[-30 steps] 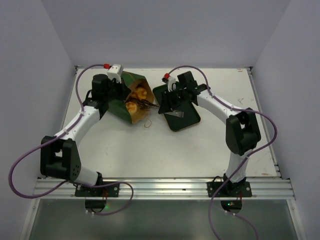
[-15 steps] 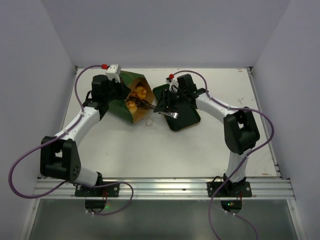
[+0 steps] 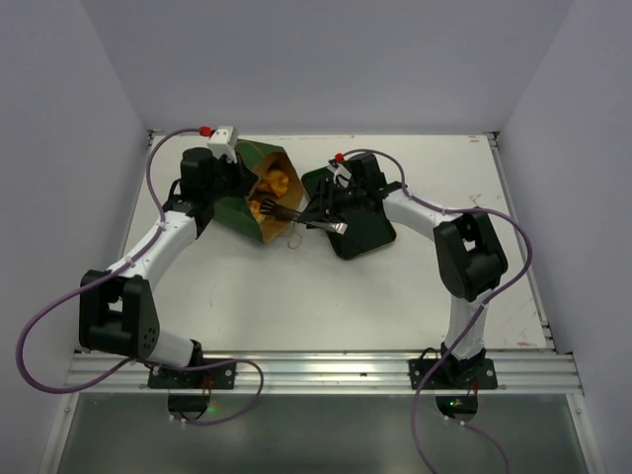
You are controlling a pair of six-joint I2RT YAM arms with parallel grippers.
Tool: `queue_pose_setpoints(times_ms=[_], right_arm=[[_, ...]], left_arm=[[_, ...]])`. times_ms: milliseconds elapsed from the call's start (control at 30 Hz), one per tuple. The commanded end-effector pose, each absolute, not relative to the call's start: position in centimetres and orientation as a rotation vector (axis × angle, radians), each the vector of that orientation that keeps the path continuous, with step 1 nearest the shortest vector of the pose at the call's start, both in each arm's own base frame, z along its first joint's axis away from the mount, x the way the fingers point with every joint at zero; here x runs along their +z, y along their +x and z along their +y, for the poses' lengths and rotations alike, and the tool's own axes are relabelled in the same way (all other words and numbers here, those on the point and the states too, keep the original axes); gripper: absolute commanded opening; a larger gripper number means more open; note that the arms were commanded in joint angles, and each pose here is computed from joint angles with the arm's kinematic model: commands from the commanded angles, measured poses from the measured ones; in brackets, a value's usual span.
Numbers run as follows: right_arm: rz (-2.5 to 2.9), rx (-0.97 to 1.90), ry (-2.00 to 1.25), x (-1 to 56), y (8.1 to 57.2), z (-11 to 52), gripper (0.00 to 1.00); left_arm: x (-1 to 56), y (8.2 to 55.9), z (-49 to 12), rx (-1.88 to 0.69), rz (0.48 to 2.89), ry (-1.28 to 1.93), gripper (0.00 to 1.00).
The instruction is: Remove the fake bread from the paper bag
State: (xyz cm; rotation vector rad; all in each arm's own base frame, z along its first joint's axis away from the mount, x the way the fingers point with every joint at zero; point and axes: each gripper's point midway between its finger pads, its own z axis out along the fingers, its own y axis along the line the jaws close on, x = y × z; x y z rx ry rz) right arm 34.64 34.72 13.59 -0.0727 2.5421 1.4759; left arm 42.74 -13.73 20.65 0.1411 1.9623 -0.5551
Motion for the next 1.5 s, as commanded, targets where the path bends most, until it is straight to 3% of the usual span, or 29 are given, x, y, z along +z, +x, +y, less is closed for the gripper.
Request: queue_pose_setpoints(times_ms=[0, 967, 1100, 1300, 1467], right_arm=[[2.468, 1.617, -0.070, 15.9, 34.3, 35.9, 0.49], [2.484, 1.791, 0.126, 14.2, 34.7, 37.0, 0.51], [2.487, 1.809, 0.154, 13.8, 34.9, 37.2, 0.45], [2.482, 1.819, 0.168, 13.5, 35.0, 36.8, 0.19], [2.437, 1.815, 0.167, 14.2, 36.0, 35.6, 0.06]], left_arm=[[25.0, 43.1, -13.9, -0.578, 1.825, 0.135, 0.00], [25.8, 42.5, -14.6, -0.620, 1.801, 0.171, 0.00], [25.7, 42.3, -14.6, -0.624, 1.803, 0.175, 0.00], [25.3, 41.7, -14.5, -0.616, 1.808, 0.184, 0.00], [24.6, 41.3, -14.2, -0.599, 1.819, 0.182, 0.00]])
